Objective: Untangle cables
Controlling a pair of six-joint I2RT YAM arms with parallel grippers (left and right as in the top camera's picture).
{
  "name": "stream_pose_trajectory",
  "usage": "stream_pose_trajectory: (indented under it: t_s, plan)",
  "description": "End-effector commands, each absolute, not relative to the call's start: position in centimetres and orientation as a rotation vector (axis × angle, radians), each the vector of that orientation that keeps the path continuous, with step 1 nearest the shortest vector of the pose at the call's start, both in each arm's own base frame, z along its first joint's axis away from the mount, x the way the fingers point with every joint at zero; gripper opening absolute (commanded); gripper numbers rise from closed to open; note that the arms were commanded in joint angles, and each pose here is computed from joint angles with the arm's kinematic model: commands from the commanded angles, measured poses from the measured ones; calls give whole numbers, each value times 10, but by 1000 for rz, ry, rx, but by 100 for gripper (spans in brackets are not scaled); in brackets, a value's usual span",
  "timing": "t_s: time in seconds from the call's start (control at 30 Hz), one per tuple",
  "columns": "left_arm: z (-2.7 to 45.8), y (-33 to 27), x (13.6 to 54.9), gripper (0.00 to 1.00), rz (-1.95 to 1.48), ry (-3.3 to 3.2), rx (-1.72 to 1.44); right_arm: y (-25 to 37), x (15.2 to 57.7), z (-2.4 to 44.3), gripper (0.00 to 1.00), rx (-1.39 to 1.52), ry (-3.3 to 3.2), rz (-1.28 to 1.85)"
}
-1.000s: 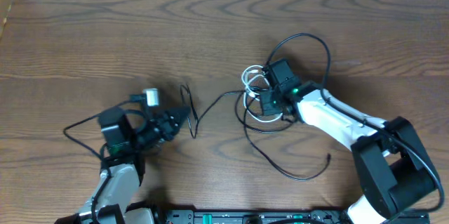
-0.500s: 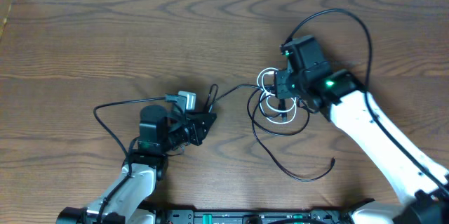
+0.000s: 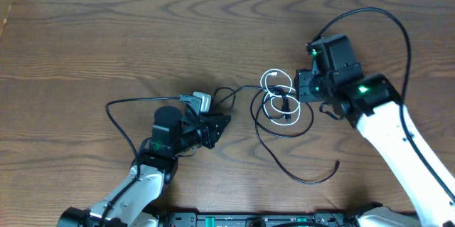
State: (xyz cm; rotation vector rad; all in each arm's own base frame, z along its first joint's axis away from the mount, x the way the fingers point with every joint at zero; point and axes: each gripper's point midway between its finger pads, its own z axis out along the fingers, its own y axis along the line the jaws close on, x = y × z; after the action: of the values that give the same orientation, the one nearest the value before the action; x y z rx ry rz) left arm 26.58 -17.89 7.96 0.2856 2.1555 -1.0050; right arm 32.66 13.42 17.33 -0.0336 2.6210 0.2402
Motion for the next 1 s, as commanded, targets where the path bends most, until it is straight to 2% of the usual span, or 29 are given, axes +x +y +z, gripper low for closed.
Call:
stream_pose_trajectory:
  t_s: [0.0,0.1,0.57,0.97]
  plan:
    - [87,-182,273,27,-966,2136,278,131,332,149,65,134,2696,205]
    - [84,-183,273,27,-935,2147,275,134,333,122,70,193,2770,175]
    - [65,-177,268,27,-855,2234,239,155,324,29,78,280,2976,42]
    - [62,-177,266,27,-853,2250,237,137,316,6,91,515,2926,-168]
